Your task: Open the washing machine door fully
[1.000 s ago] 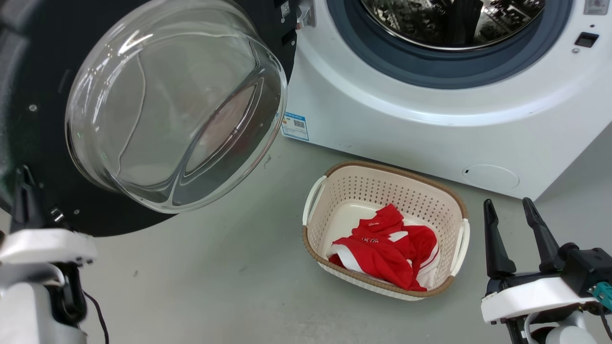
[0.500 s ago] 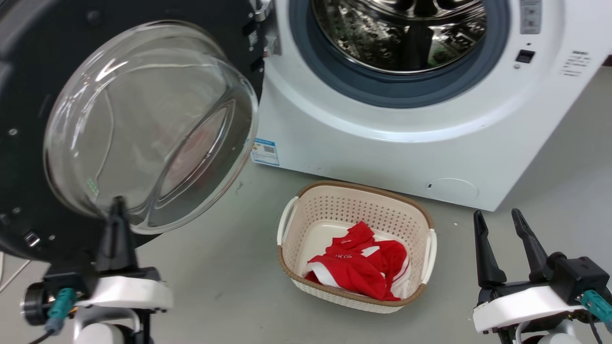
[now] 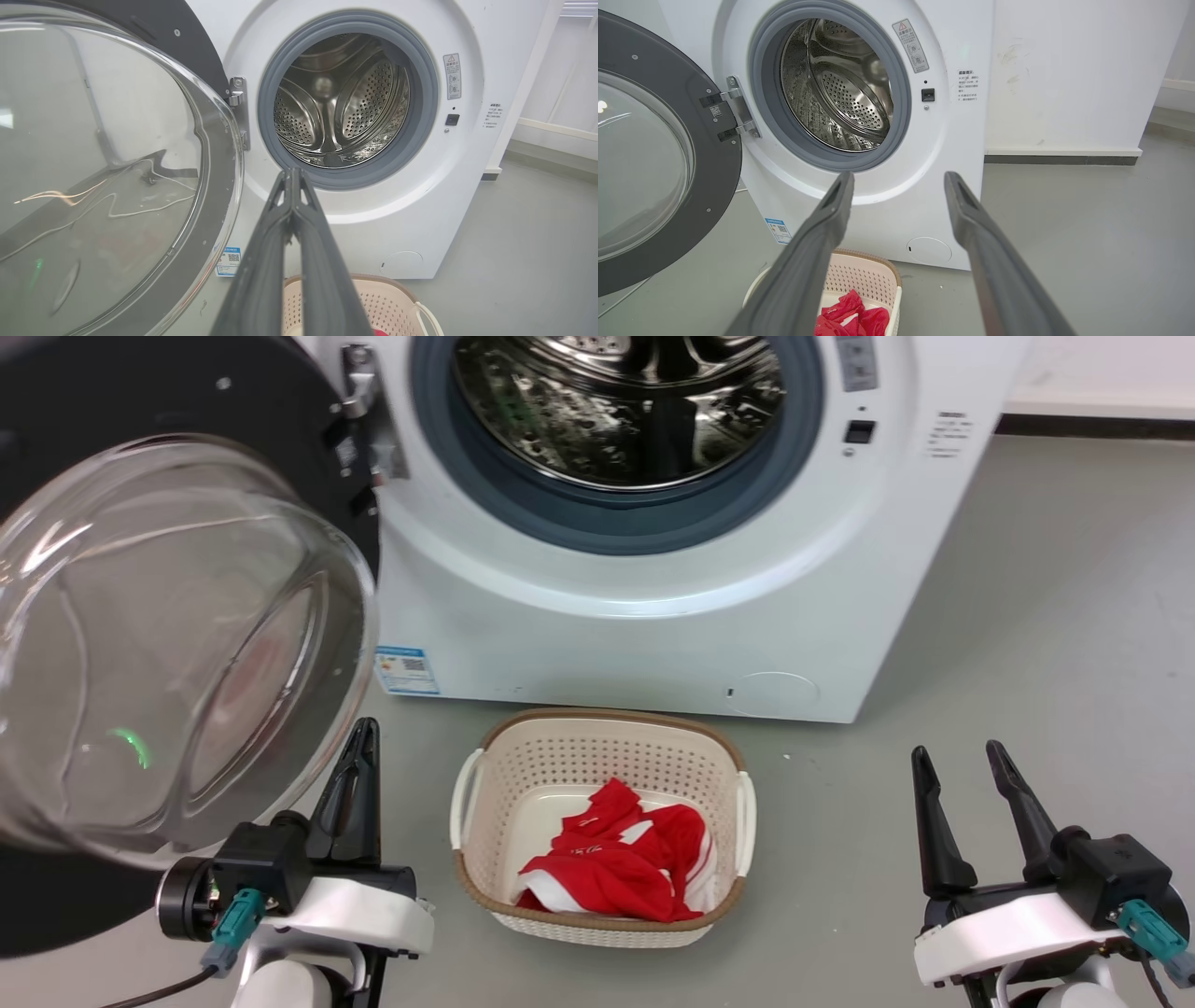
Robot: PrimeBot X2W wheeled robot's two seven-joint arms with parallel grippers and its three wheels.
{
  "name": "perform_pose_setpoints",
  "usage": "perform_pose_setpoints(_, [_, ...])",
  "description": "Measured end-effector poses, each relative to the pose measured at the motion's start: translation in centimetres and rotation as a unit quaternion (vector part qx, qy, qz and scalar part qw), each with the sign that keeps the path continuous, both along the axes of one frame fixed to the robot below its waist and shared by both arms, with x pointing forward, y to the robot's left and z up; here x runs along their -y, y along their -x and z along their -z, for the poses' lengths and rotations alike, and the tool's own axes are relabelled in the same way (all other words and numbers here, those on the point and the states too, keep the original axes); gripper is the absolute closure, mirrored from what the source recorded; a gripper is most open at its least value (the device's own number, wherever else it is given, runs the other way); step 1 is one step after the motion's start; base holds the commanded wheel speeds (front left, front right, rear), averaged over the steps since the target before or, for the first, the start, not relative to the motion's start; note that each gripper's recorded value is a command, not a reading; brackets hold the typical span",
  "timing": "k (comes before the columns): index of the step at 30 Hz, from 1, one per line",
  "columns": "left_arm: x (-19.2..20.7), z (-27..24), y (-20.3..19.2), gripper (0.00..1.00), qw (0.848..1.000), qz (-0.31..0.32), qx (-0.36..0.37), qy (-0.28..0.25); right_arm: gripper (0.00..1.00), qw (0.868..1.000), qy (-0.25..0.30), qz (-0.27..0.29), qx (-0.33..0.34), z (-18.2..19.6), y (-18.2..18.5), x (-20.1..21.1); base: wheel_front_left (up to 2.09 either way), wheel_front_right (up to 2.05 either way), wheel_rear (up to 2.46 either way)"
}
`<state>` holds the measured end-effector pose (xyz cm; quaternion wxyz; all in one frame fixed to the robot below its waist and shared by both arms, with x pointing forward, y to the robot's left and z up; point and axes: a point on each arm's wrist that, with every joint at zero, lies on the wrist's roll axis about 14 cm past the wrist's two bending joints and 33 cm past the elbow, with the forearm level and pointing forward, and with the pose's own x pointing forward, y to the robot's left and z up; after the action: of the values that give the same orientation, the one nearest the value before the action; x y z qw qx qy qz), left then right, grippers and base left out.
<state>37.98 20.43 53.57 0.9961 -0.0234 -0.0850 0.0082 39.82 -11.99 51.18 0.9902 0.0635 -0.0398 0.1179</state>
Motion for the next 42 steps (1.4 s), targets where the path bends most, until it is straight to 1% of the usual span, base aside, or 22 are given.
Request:
perform_pose_setpoints(1, [0.6,0.1,-0.3,0.89,1.0,0.009,-0.001,0.001,0.0,1.0,0.002,0.007,0.001,0.0,0.1,0.5,0.0,0.0,0.0])
perform_pose_setpoints(3, [1.7,0.2,-0.8,0.59,1.0,0.025,-0.002,-0.002,0.0,1.0,0.004,0.02,0.002,-0.1,0.4,1.4,0.0,0.0,0.0])
perform_pose_setpoints(4, [2.2,0.2,-1.0,0.37,0.999,0.032,-0.002,-0.004,0.0,1.0,0.004,0.027,0.002,-0.1,0.5,1.9,0.0,0.0,0.0])
perform_pose_setpoints(5, [2.7,0.2,-1.1,0.0,0.999,0.038,-0.003,-0.006,0.0,0.999,0.005,0.033,0.002,-0.2,0.7,2.3,0.0,0.0,0.0])
perform_pose_setpoints(14, [4.3,0.4,-1.8,0.0,0.998,0.059,-0.004,-0.014,0.0,0.998,0.008,0.055,0.004,-0.3,1.2,3.8,0.0,0.0,0.0])
perform_pose_setpoints(38, [4.1,0.7,-1.7,0.0,0.998,0.053,-0.009,-0.021,0.0,0.999,0.003,0.054,0.007,-0.3,1.1,3.7,0.0,0.0,0.0])
perform_pose_setpoints(39, [4.1,1.0,-1.6,1.0,0.998,0.053,-0.014,-0.019,1.0,0.999,0.004,0.054,0.001,0.1,1.2,3.7,0.0,0.0,0.0])
perform_pose_setpoints(42, [4.0,2.6,-1.1,1.0,0.998,0.05,-0.041,-0.011,1.0,0.998,0.0,0.055,-0.02,1.3,1.8,3.7,0.0,0.0,0.0])
